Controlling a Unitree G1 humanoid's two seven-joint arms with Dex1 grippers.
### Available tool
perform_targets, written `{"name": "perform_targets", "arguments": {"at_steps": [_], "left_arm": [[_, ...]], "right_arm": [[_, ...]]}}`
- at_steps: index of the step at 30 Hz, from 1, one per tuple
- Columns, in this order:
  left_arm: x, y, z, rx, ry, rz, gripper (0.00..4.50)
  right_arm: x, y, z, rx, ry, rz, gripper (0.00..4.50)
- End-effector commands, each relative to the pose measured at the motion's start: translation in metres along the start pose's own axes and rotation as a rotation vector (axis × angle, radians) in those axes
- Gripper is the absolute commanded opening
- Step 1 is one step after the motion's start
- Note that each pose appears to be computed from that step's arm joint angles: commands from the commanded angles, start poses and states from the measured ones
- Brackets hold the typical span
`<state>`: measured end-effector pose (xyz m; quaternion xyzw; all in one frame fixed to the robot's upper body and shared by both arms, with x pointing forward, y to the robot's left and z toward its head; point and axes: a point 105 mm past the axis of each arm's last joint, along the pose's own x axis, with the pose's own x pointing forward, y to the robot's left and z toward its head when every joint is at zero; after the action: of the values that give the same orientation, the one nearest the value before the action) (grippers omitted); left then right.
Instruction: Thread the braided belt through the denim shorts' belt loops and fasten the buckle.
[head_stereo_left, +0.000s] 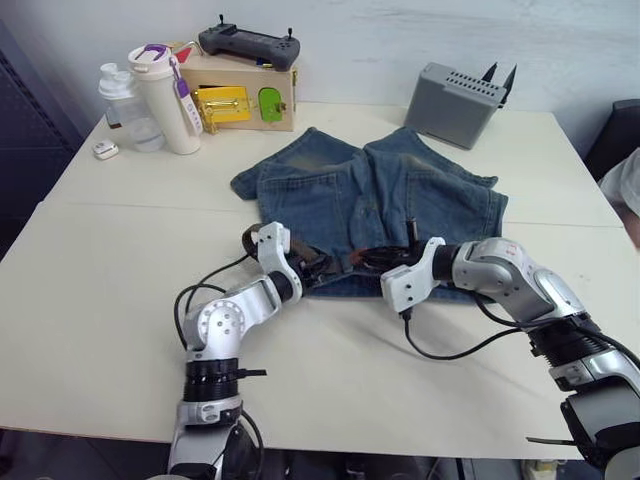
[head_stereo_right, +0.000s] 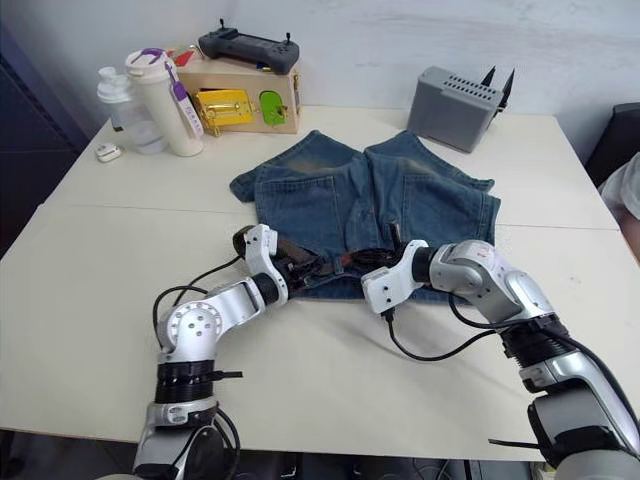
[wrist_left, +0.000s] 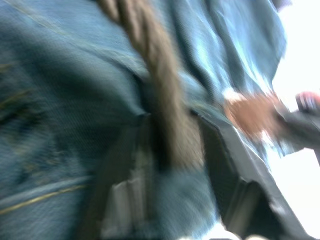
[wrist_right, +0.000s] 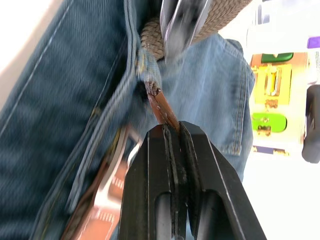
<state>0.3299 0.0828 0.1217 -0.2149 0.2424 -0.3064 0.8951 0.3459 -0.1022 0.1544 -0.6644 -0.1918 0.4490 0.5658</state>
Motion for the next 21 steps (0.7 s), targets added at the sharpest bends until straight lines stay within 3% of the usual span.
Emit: {"name": "perform_targets", "arguments": {"at_steps": [1,3,4,9,12,19,21], "left_arm": [[-0.022,-0.001,0.007,0.075,0.006,-0.024,3.49],[-0.044,0.004,0.015,0.143,0.009,-0.043,4.32],[-0.052,0.004,0.016,0.158,0.008,-0.060,4.48],[-0.059,-0.005,0.009,0.203,0.012,-0.157,4.48],[-0.051,-0.002,0.002,0.243,0.025,-0.142,3.73],[-0.029,0.019,0.006,0.199,-0.029,-0.036,0.78],[-0.025,0.020,-0.002,0.207,0.005,-0.027,0.22]], "right_arm": [[-0.005,-0.009,-0.001,-0.011,-0.004,-0.032,0.00],[-0.007,-0.012,-0.001,0.000,-0.003,-0.043,0.00],[-0.007,-0.013,-0.001,0.005,-0.006,-0.048,0.00],[-0.005,-0.019,0.006,0.019,-0.027,-0.067,0.00],[-0.006,-0.022,0.006,0.027,-0.022,-0.076,0.00],[-0.010,-0.021,0.006,0.042,-0.009,-0.077,0.00],[-0.011,-0.022,0.005,0.042,-0.003,-0.081,0.00]]}}
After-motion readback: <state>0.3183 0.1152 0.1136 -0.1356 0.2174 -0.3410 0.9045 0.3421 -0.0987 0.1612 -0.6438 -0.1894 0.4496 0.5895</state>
